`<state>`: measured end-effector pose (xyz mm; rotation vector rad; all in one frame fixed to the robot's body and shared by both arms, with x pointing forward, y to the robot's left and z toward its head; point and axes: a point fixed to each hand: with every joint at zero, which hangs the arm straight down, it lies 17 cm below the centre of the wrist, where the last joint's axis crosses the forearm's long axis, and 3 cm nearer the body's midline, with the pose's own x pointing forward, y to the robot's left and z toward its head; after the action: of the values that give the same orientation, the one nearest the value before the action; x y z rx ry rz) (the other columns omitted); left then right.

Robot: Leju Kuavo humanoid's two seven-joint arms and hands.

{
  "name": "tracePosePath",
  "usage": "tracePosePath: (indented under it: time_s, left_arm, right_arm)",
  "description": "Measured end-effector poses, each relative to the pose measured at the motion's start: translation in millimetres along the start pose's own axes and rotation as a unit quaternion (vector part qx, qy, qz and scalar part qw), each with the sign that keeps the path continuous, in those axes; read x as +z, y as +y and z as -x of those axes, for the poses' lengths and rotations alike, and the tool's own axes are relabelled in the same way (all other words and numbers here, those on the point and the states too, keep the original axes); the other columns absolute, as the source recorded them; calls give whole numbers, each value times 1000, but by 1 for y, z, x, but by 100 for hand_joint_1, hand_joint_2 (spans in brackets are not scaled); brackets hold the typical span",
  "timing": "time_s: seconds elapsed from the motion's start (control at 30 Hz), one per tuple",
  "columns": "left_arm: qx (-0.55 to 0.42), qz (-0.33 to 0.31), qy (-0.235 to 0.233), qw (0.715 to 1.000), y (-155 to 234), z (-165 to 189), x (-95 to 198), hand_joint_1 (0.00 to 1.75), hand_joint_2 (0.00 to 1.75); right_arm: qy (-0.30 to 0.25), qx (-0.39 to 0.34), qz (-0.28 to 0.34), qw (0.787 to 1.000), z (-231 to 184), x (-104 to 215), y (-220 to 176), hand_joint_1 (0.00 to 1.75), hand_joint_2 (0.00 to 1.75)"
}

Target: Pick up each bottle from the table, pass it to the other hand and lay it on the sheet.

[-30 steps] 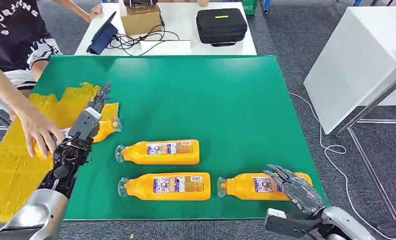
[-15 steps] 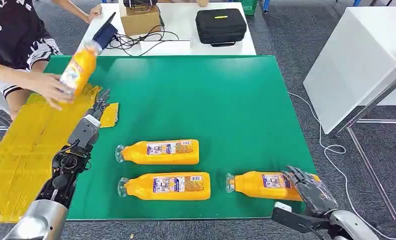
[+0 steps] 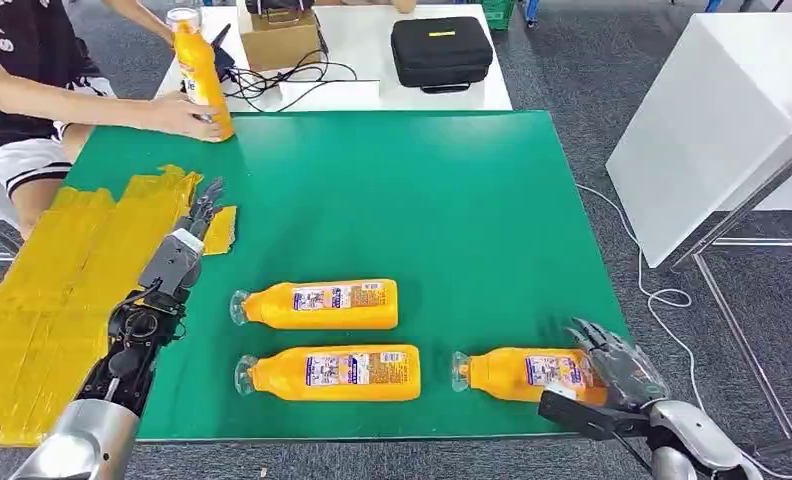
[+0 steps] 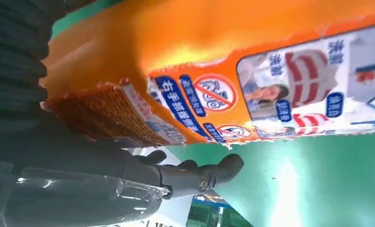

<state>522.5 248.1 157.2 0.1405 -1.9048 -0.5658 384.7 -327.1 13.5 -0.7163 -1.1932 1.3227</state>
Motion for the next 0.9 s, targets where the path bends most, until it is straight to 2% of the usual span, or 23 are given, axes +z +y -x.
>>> tracePosePath:
  time_s: [0.2, 0.23, 0.27, 0.3, 0.37, 0.73, 0.9]
  left_arm:
    - [1, 0, 0, 1000, -1, 0, 0, 0, 0]
    - [1, 0, 0, 1000, -1, -1, -1, 0, 0]
    - [1, 0, -1, 1000, -1, -1, -1, 0, 0]
    - [2, -1, -1, 1000, 0, -1, -3, 0, 0]
    - [3, -2, -3, 1000, 2, -3, -5, 0, 0]
    - [11, -5, 3, 1000, -4, 1, -4, 0, 0]
    - [15, -8, 4, 1000, -1, -1, -8, 0, 0]
  right_arm:
    - [1, -2, 1, 1000, 0, -4, -1, 0, 175]
    - [1, -2, 1, 1000, 0, -5, -2, 28, 175]
    - [1, -1, 1, 1000, 0, -7, -3, 150, 175]
    - [1, -1, 1, 1000, 0, -10, -3, 138, 175]
    - [1, 0, -2, 1000, 1, -13, -3, 175, 175]
    - [6, -10, 5, 1000, 6, -11, 0, 175, 175]
    - [3, -49, 35, 998, 4, -20, -19, 175, 175]
